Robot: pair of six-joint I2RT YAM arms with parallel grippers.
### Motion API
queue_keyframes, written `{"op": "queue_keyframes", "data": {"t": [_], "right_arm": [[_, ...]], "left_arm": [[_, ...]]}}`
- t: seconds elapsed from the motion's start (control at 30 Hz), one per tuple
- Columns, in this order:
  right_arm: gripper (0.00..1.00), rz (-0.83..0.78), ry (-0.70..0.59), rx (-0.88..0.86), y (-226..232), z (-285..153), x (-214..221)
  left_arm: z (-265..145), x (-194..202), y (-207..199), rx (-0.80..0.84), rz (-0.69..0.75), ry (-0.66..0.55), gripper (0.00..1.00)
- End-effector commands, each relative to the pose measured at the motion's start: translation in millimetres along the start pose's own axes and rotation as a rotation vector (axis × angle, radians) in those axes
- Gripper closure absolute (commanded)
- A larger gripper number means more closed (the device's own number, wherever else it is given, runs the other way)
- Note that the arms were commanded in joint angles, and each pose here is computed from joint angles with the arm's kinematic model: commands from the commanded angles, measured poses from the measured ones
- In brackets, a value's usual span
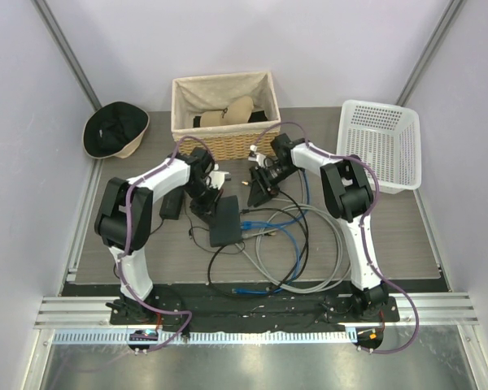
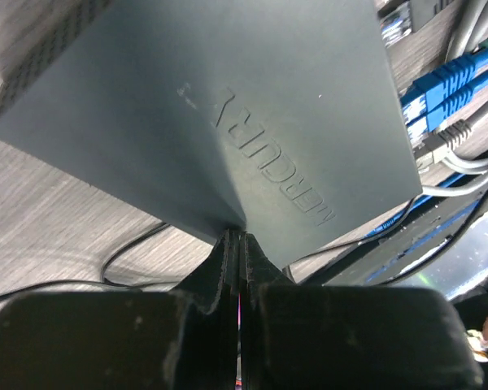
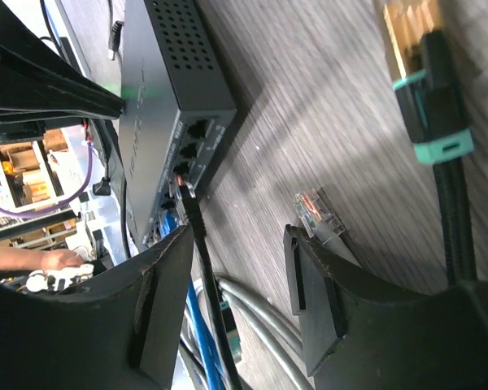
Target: Pull the plug from the switch port
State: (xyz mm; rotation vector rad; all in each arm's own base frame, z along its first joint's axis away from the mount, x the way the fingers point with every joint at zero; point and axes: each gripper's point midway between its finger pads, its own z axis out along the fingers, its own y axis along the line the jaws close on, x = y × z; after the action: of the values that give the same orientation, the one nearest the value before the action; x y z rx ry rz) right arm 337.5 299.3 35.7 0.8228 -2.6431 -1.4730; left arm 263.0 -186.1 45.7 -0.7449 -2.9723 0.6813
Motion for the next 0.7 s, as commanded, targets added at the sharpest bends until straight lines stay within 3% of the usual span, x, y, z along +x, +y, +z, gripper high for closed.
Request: {"op": "queue_keyframes", "data": {"t": [0.0,0.67], "right_arm": [[0.43,-0.021,0.001,0.019,-5,13,-4],[0.5,-0.065,0.032,-0.057,17,29,-5]], "left_arm": [[22,19,20,-0.069,-0.013,0.075,1.0],[57,39,50,-0.156,-0.014,0.103,1.0]]}}
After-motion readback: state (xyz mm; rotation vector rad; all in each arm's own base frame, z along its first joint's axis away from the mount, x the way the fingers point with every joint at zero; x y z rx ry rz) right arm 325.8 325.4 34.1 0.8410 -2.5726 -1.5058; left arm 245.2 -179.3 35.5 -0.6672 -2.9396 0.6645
